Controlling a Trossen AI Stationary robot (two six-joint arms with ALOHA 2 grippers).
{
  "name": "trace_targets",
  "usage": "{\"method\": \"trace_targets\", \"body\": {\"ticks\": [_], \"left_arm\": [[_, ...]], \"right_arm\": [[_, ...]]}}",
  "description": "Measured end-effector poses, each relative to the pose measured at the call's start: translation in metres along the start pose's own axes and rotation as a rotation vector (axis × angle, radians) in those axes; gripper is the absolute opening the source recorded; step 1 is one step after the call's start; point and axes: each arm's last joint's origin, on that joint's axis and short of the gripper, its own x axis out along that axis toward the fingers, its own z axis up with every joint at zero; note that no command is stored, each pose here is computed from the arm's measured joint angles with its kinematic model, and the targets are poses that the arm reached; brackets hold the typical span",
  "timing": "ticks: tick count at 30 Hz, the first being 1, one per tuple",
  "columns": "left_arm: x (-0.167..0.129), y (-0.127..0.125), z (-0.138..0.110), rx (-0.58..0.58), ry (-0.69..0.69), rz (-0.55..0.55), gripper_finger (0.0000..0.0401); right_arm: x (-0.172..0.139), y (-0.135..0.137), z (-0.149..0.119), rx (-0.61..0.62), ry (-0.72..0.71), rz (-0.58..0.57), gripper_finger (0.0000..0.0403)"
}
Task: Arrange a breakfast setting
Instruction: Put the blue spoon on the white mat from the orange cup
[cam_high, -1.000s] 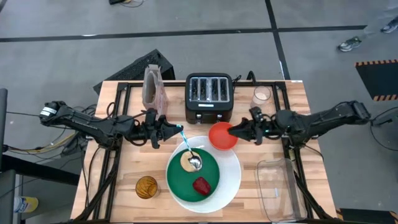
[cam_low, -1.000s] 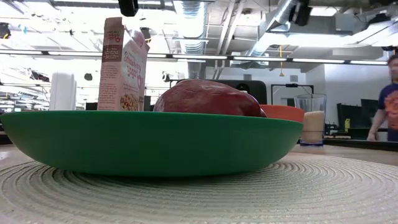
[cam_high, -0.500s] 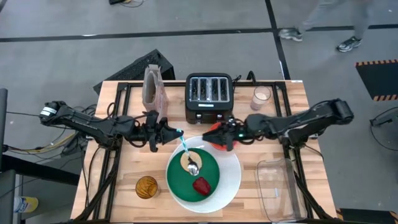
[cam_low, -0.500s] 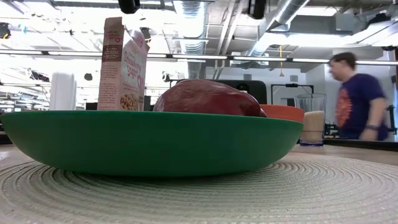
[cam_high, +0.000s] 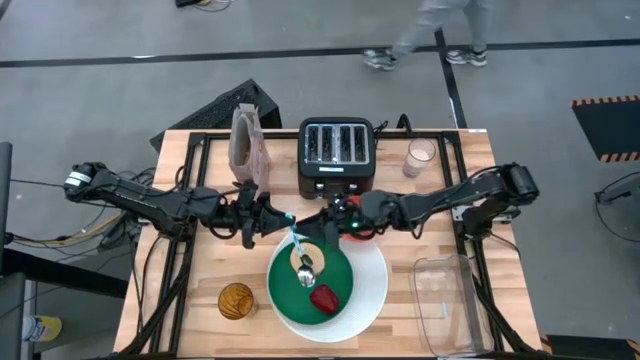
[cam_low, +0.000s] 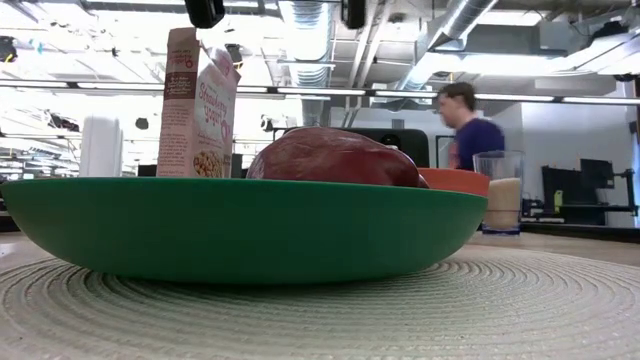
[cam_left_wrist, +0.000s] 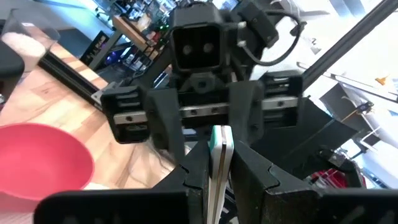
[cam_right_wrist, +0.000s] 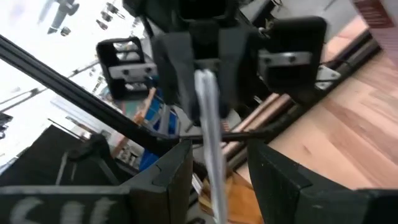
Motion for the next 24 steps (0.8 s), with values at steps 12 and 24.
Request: {"method": "trace_targets", "body": {"ticks": [12, 24], "left_arm": [[0.000, 0.001, -0.001, 0.001, 0.016, 0.003, 0.0030], [0.000, 0.003, -0.003, 0.001, 0.043, 0.020, 0.0030]], "right_arm": [[0.017, 0.000, -0.009, -0.005, 0.052, -0.030, 0.0165], [0.016, -0.001, -0.009, -0.013, 0.052, -0.048, 0.0033]]}}
